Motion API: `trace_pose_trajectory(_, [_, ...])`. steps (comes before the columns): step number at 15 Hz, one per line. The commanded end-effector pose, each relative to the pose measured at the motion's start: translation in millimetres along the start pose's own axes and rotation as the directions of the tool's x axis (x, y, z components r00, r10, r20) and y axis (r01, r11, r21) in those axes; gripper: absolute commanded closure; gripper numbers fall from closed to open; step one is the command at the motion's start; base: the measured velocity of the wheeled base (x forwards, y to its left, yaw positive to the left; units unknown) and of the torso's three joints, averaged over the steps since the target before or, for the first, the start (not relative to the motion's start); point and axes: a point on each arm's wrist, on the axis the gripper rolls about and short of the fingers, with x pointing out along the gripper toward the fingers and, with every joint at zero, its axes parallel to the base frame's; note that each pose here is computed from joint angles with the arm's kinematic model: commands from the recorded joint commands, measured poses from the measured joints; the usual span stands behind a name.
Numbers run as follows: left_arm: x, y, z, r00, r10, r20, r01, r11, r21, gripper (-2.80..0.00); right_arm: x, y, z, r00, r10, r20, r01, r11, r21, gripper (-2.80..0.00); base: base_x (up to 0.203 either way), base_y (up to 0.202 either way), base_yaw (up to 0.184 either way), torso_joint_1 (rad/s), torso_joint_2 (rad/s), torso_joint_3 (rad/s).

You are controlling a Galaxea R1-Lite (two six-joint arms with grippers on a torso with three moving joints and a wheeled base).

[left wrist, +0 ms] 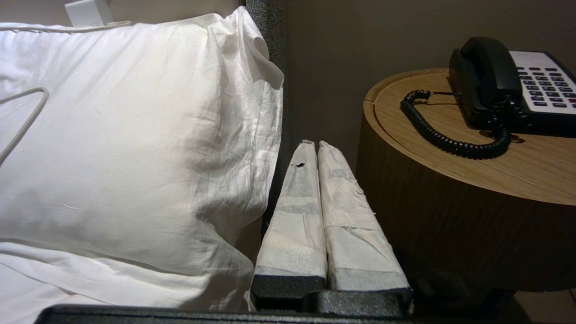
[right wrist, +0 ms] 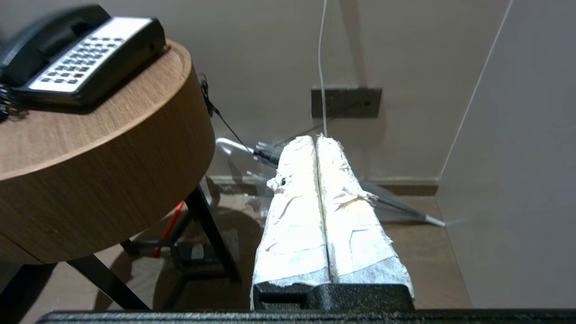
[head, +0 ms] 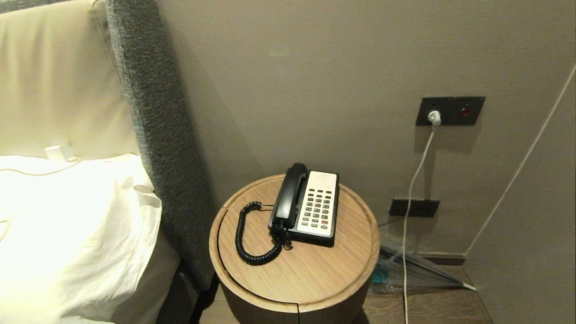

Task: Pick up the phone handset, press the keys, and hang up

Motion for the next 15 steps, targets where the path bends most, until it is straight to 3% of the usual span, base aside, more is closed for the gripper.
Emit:
trace_pose_trajectory(1, [2.3,-0.4,-11.2,0.999,-0.002,-0.039,0.002,1.0,0.001,0.0,0.0,0.0,0.0,1.0,0.0,0.0,0.0,1.0,0.0,0.0,0.0,0.0,0.0,0.002,0.0,0.212])
trace_pose_trajectory(8, [2.3,-0.3,-10.9,0.999,0.003,-0.037,-0.003,1.0,0.003,0.0,0.0,0.0,0.0,1.0,0.0,0.0,0.0,1.0,0.0,0.0,0.0,0.0,0.0,0.002,0.0,0.194])
trace_pose_trajectory(15, [2.3,-0.2,-10.7,0.999,0.007,-0.035,-0.007,1.0,-0.007,0.0,0.0,0.0,0.0,1.0,0.0,-0.001,0.0,1.0,0.0,0.0,0.0,0.0,0.0,0.001,0.0,0.02])
